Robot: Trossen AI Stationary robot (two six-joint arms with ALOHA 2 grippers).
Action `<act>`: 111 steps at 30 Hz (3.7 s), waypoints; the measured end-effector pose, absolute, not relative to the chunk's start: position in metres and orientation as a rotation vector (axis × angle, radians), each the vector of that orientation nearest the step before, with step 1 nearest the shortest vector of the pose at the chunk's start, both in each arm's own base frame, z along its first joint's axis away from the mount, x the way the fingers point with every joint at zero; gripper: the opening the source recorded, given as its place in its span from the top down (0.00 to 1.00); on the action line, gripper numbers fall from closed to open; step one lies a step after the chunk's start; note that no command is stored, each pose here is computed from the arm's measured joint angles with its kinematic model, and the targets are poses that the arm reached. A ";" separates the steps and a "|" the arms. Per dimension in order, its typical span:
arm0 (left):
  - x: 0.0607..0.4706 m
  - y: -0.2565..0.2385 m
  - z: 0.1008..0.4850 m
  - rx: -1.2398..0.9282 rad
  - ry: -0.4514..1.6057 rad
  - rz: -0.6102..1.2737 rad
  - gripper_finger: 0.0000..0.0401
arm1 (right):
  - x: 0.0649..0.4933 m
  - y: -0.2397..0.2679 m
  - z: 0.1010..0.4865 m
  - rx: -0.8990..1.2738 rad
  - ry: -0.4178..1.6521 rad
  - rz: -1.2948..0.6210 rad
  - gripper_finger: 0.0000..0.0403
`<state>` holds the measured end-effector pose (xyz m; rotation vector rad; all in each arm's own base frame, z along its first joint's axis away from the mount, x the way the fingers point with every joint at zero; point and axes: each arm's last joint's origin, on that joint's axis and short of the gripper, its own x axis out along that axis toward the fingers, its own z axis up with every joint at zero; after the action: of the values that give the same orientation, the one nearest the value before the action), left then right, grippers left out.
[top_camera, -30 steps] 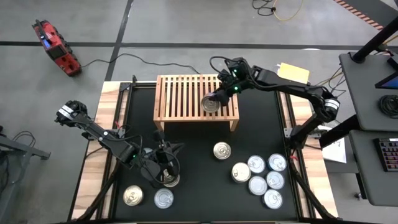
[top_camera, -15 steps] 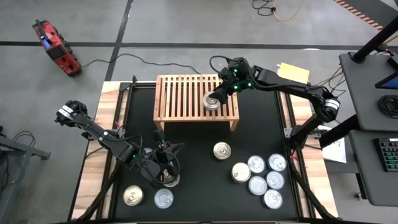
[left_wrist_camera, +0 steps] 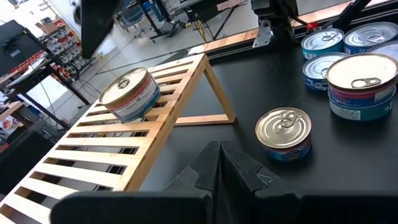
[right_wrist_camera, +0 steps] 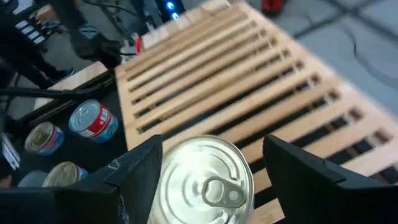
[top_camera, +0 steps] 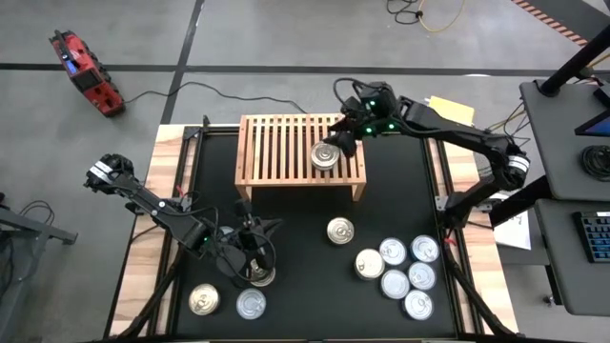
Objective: Stack canned seafood by type on shelf
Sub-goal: Put the blue and pink tuna can on the shelf
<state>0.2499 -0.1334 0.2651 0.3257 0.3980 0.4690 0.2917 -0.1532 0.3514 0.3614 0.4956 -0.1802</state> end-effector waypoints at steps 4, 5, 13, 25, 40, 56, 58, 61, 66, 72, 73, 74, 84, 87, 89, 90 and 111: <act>0.249 -0.133 0.263 0.316 0.413 0.468 1.00 | 0.283 -0.135 0.362 0.256 0.486 -0.120 0.43; 0.249 -0.133 0.262 0.311 0.420 0.459 1.00 | 0.281 -0.130 0.363 0.238 0.482 -0.107 0.45; 0.243 -0.131 0.253 0.276 0.509 0.421 1.00 | 0.267 -0.089 0.344 0.072 0.557 -0.192 0.62; 0.236 -0.126 0.246 0.324 0.571 0.472 1.00 | 0.252 -0.037 0.318 -0.111 0.354 -0.123 0.91; 0.236 -0.123 0.249 0.567 0.584 0.511 1.00 | 0.271 -0.040 0.281 -0.092 0.398 -0.123 0.97; 0.241 -0.132 0.240 0.397 0.638 0.249 1.00 | 0.275 -0.038 0.276 0.037 0.407 -0.140 0.97; 0.243 -0.134 0.239 0.424 0.611 0.217 1.00 | 0.275 -0.037 0.277 0.036 0.398 -0.135 0.97; 0.245 -0.134 0.233 0.444 0.560 0.171 1.00 | 0.277 -0.032 0.280 0.024 0.370 -0.114 0.97; 0.248 -0.127 0.217 0.408 0.451 0.079 1.00 | 0.279 -0.024 0.283 -0.006 0.332 -0.084 0.97; 0.249 -0.122 0.210 0.372 0.357 0.001 1.00 | 0.279 -0.024 0.283 -0.019 0.335 -0.079 0.97; 0.249 -0.121 0.209 0.375 0.358 0.001 1.00 | 0.279 -0.024 0.283 -0.020 0.336 -0.080 0.97; 0.249 -0.121 0.209 0.375 0.359 0.001 1.00 | 0.279 -0.024 0.283 -0.020 0.338 -0.080 0.97; 0.244 -0.119 0.200 0.306 0.384 0.016 1.00 | 0.279 -0.024 0.283 -0.023 0.332 -0.080 0.97; 0.244 -0.119 0.200 0.271 0.384 0.023 1.00 | 0.280 -0.025 0.287 -0.028 0.286 -0.103 0.97; 0.245 -0.119 0.200 0.264 0.382 0.025 1.00 | 0.280 -0.026 0.289 -0.038 0.271 -0.169 0.97; 0.245 -0.119 0.200 0.263 0.381 0.025 1.00 | 0.280 -0.026 0.290 -0.044 0.267 -0.206 0.97; 0.245 -0.118 0.202 0.241 0.368 0.082 1.00 | 0.269 -0.044 0.274 -0.086 0.461 -0.425 0.97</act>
<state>0.2453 -0.1179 0.2018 0.2412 0.3677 0.0816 0.2693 -0.0438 0.2742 -0.0857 0.4611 -0.4255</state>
